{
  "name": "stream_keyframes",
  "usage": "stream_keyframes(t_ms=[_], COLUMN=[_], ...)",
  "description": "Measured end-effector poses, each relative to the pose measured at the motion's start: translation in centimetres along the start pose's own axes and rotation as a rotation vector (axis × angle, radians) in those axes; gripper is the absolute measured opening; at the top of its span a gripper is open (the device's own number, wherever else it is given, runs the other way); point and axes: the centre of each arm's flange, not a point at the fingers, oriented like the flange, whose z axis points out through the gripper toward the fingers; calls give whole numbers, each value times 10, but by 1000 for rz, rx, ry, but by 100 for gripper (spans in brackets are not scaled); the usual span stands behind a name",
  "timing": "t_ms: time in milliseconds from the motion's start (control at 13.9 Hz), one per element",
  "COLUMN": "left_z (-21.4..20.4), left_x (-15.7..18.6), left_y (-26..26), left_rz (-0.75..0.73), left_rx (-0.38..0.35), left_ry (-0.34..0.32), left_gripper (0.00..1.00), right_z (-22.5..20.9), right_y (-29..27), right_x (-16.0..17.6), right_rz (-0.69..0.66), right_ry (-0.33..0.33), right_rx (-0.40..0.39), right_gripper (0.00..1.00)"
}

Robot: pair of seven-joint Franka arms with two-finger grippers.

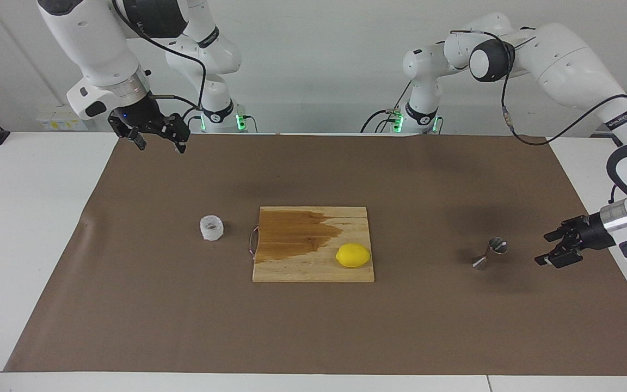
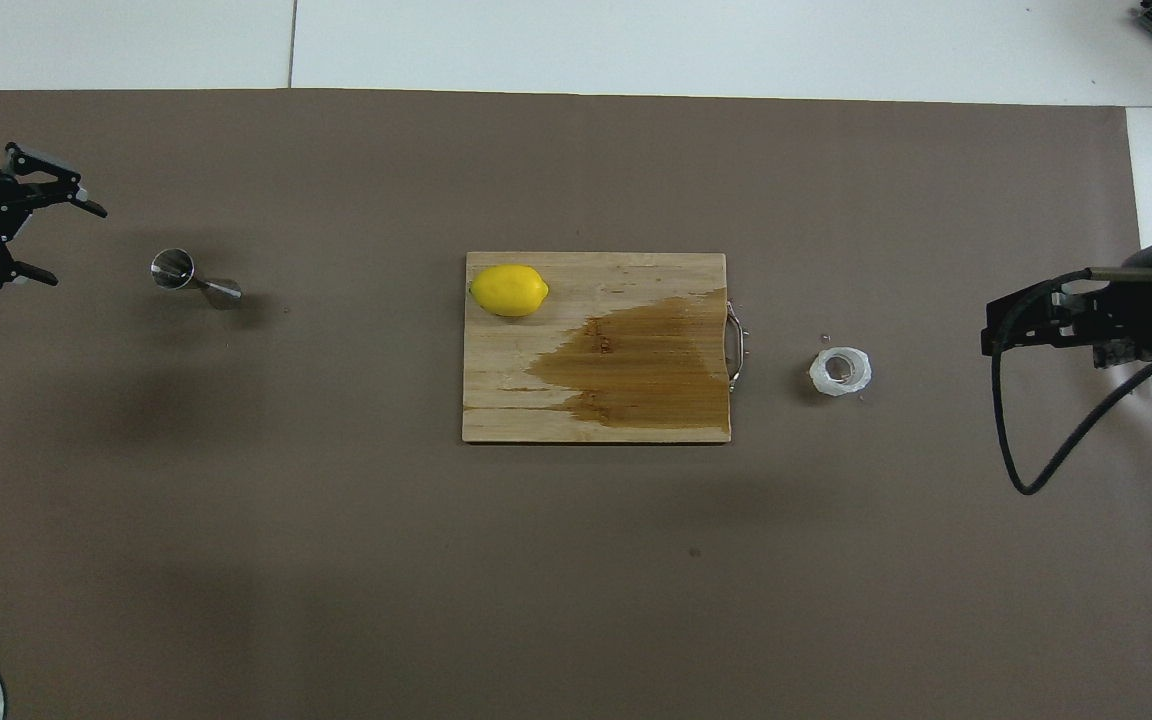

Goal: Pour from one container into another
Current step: 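Move the left gripper toward the small metal cup, opening it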

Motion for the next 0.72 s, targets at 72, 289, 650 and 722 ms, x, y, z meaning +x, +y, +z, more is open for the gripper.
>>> stream_keyframes(t_ms=[72,289,650,722], left_z=[0,14,29,33], left_x=[6,32,52,55], left_y=[-6,-22,-36,-39], left_rz=[-73,-237,-395,-432], left_rx=[-20,-91,-155,-167], left_ry=[-16,-71,-152,-175], left_gripper=[100,100,100,100], right_z=[0,0,0,0], right_y=[0,0,0,0], right_x=[0,0,0,0], right_rz=[0,0,0,0], right_ry=[0,0,0,0], right_rx=[0,0,0,0], right_gripper=[100,100,100,100])
